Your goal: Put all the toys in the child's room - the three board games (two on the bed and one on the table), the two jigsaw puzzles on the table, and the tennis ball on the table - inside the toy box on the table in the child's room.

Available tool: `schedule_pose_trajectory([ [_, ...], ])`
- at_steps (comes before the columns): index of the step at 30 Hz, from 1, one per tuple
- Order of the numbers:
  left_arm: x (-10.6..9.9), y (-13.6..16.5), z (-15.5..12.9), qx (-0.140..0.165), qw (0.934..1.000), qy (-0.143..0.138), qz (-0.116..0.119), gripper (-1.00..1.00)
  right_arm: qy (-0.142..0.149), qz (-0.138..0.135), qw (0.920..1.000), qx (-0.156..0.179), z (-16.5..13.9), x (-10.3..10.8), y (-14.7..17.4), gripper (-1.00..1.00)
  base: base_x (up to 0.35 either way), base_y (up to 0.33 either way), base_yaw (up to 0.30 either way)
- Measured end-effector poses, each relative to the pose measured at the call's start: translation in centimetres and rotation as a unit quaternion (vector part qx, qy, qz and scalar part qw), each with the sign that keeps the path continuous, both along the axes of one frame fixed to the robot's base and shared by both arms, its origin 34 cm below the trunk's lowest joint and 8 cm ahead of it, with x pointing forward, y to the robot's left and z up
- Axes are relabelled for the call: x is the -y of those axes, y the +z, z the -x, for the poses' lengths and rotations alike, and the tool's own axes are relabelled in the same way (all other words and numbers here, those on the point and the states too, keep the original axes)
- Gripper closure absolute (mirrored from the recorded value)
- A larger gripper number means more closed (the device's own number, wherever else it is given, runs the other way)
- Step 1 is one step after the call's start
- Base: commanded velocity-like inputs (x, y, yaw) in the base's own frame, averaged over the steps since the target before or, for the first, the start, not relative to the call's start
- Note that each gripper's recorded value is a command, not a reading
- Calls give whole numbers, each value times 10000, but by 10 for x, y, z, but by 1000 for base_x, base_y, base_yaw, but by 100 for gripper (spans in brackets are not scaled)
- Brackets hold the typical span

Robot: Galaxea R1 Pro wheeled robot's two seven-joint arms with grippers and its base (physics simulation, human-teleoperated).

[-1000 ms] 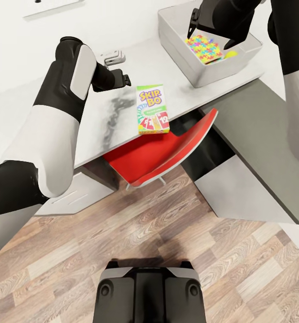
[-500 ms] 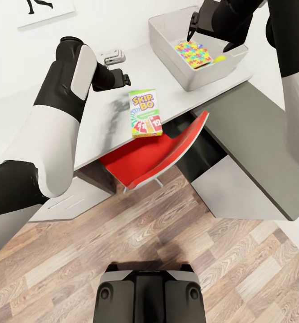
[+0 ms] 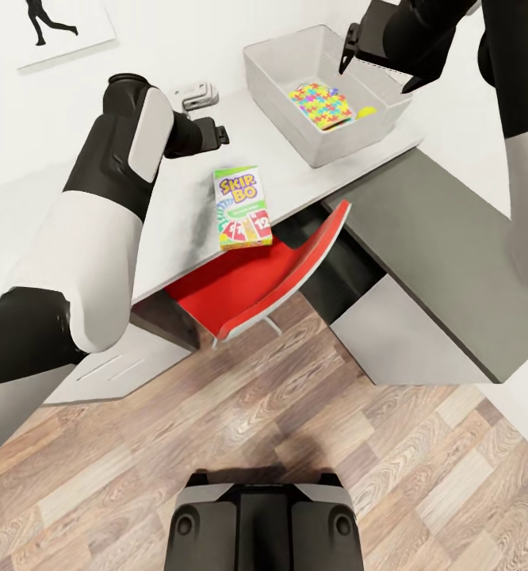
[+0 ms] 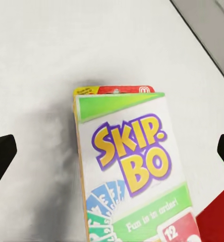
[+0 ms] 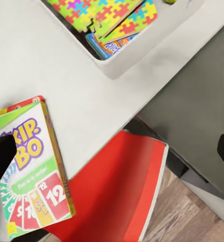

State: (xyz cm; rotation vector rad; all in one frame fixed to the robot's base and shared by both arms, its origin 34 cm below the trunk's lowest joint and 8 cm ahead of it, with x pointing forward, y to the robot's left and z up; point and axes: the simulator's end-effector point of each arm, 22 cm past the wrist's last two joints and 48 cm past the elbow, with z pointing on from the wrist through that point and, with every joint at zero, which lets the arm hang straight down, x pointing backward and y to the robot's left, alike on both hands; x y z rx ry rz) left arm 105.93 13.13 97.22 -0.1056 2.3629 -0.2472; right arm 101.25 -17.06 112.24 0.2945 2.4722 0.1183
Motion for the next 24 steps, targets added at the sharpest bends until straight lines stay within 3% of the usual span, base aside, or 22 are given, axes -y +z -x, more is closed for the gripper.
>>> schedule_pose_trajectory([
  [14, -2, -11, 7, 74, 9999, 104, 9, -100, 15, -58, 10000, 63, 2, 0, 12, -100, 0, 0, -163],
  [24, -1, -47, 21, -174, 9998, 112, -4, -100, 122, -124, 9997, -144, 8, -10, -13, -100, 0, 0, -24],
])
